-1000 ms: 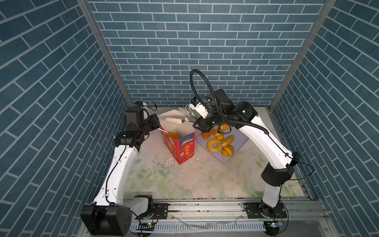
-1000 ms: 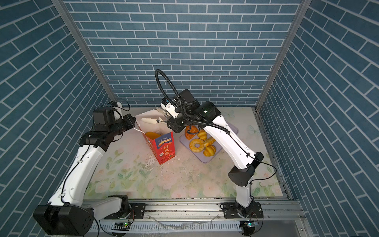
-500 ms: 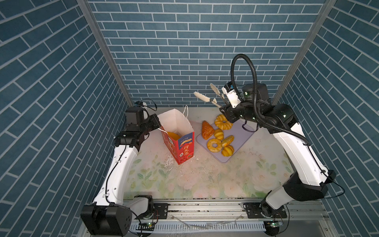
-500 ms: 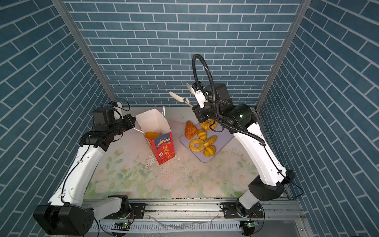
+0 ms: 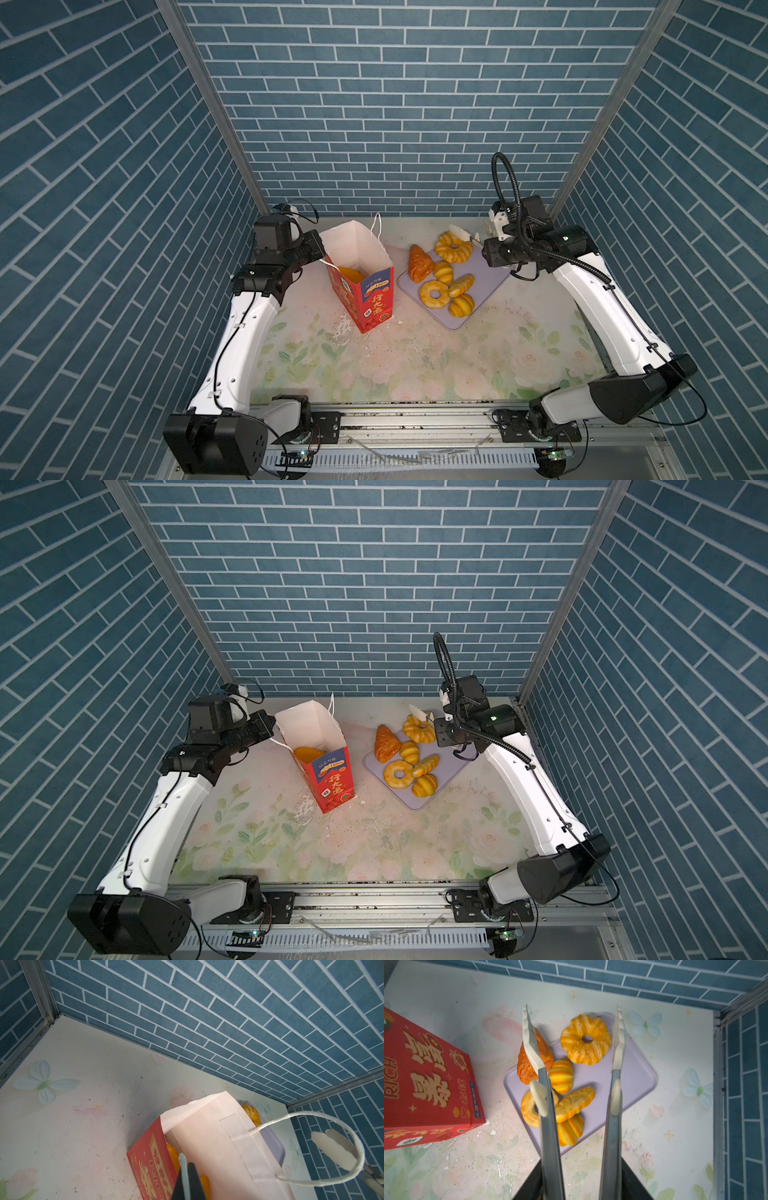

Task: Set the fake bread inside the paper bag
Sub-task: 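Withdraw the empty tongs with the right gripper back over the tray, then lower the tongs onto a yellow bun and pinch it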

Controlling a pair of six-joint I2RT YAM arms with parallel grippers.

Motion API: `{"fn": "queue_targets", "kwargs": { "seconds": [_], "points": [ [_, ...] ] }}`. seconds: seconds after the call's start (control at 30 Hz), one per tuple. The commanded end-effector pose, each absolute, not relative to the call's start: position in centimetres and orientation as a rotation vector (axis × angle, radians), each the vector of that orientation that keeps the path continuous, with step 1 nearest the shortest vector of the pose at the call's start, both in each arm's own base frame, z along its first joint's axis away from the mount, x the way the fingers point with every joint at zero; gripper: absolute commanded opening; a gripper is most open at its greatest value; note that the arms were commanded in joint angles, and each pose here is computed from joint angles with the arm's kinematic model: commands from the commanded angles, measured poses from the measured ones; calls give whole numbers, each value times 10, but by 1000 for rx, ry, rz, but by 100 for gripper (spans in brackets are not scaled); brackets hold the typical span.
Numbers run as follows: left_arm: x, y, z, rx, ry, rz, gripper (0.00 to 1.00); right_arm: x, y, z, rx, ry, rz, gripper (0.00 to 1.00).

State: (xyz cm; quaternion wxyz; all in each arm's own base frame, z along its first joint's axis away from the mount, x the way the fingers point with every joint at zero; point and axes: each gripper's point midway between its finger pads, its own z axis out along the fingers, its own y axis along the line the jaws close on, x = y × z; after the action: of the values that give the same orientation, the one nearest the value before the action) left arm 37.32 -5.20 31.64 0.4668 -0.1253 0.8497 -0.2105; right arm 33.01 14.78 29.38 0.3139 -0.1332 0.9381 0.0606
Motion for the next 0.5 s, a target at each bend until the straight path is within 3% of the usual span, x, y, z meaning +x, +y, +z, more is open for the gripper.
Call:
{"fn": "queue_targets", "kwargs": {
  "seconds": [0.0,0.3,0.47],
  "points": [
    [376,-53,324,-291,2076,-510,0,321,151,266,-322,2589,201,50],
    [374,-52,321,-299,2081,-507,0,317,136,210,-236,2804,114,51],
    [374,-52,321,-298,2078,-506,0,316,136,192,-99,2863,212,50]
  ]
}}
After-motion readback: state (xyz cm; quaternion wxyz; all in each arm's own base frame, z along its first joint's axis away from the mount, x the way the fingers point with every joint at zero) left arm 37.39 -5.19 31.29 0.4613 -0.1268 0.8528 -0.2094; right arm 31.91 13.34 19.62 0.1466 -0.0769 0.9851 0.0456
